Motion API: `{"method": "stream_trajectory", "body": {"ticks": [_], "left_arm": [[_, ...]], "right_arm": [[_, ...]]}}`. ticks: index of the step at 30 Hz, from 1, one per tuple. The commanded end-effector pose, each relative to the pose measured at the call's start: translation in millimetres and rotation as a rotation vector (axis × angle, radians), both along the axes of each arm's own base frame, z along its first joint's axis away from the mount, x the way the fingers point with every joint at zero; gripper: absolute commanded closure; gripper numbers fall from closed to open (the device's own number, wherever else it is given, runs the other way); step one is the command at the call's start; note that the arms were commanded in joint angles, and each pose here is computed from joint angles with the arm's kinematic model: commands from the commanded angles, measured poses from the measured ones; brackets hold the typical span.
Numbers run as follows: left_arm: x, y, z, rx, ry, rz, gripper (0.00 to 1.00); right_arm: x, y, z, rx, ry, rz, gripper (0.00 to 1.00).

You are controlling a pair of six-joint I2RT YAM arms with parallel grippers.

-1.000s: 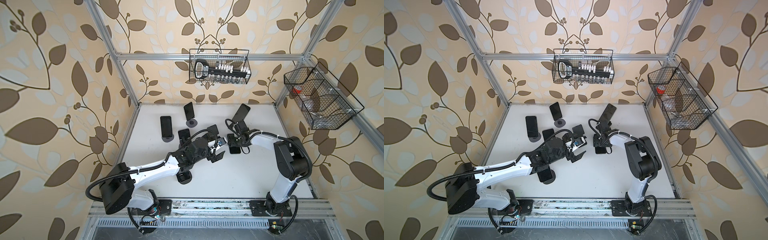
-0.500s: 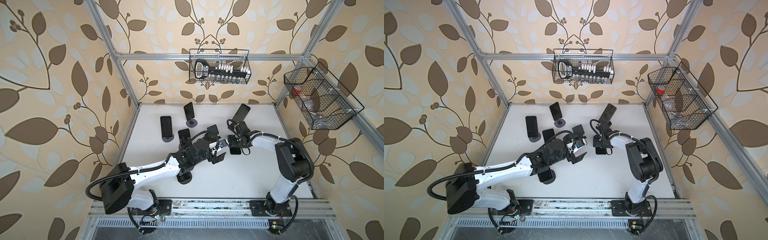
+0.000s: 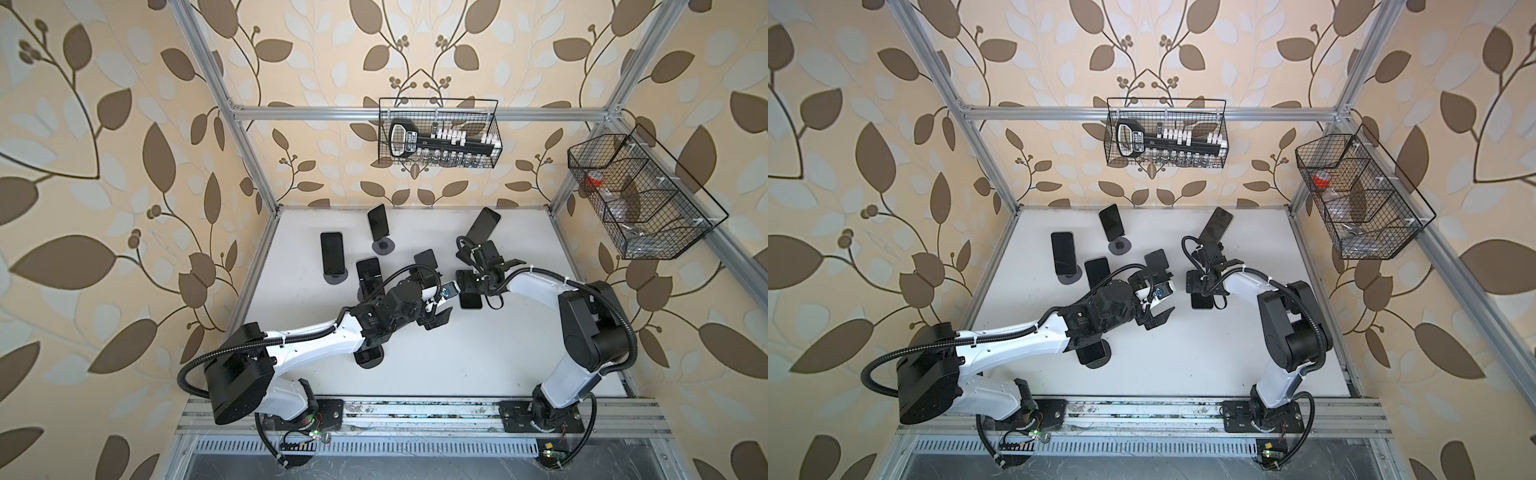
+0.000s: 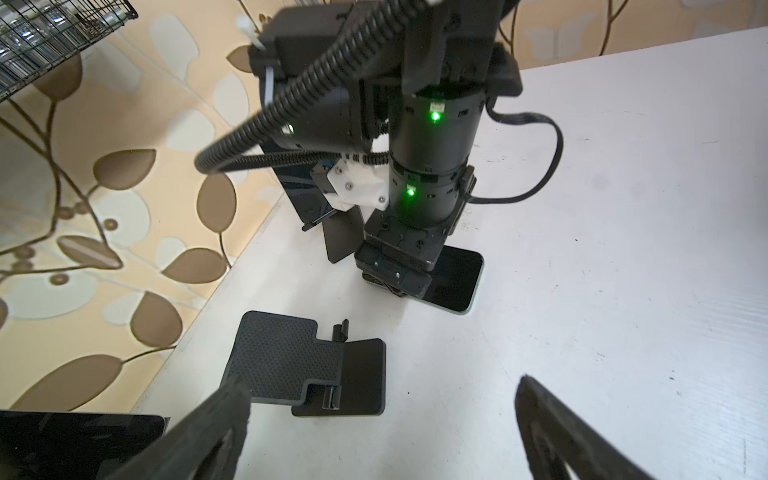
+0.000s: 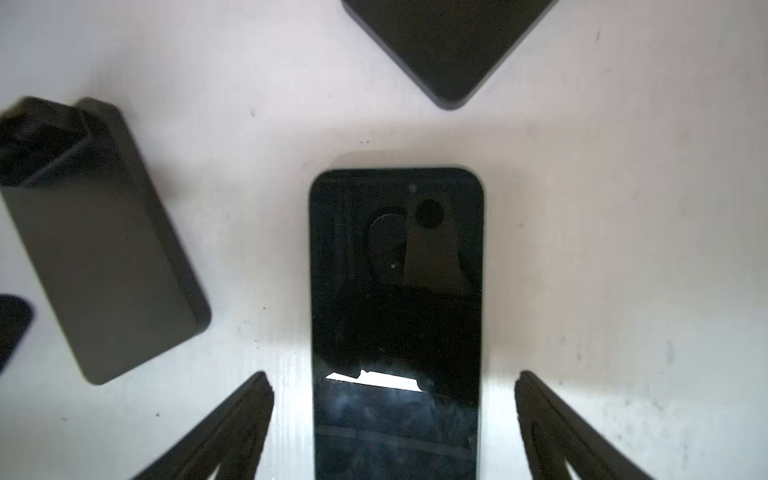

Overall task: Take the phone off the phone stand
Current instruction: 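Open the right gripper to release the phone while the left gripper lifts off its stand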

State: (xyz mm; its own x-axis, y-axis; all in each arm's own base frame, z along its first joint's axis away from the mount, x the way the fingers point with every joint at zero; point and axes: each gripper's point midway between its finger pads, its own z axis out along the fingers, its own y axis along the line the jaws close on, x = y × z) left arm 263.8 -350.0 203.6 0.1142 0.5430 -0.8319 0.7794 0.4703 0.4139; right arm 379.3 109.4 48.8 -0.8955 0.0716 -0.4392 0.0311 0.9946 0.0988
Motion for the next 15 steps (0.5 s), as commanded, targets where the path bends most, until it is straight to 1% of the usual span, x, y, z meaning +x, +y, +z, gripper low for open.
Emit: {"method": "stream_trajectory", "body": {"ticks": [1, 4, 6, 10, 15], "left_arm": [[3, -5, 13, -0.036, -0.041, 0.011, 0.01], [6, -4, 10, -0.035, -0.039, 0.026, 0.01], [9, -3, 15, -0.049, -0.034, 0.037, 0.01], [18, 10, 38, -0.129, -0.013, 0.066, 0.01], [50, 42, 56, -0.202, 0.010, 0.185, 0.01]], "right_arm": [[8, 6, 31, 0.021, -0.069, 0.013, 0.08], [10, 7, 49, 0.042, -0.134, 0.014, 0.08], [10, 7, 62, 0.043, -0.170, 0.019, 0.09], [14, 9, 91, 0.040, -0.266, 0.045, 0.10], [34, 13, 134, 0.055, -0.396, 0.047, 0.12]]}}
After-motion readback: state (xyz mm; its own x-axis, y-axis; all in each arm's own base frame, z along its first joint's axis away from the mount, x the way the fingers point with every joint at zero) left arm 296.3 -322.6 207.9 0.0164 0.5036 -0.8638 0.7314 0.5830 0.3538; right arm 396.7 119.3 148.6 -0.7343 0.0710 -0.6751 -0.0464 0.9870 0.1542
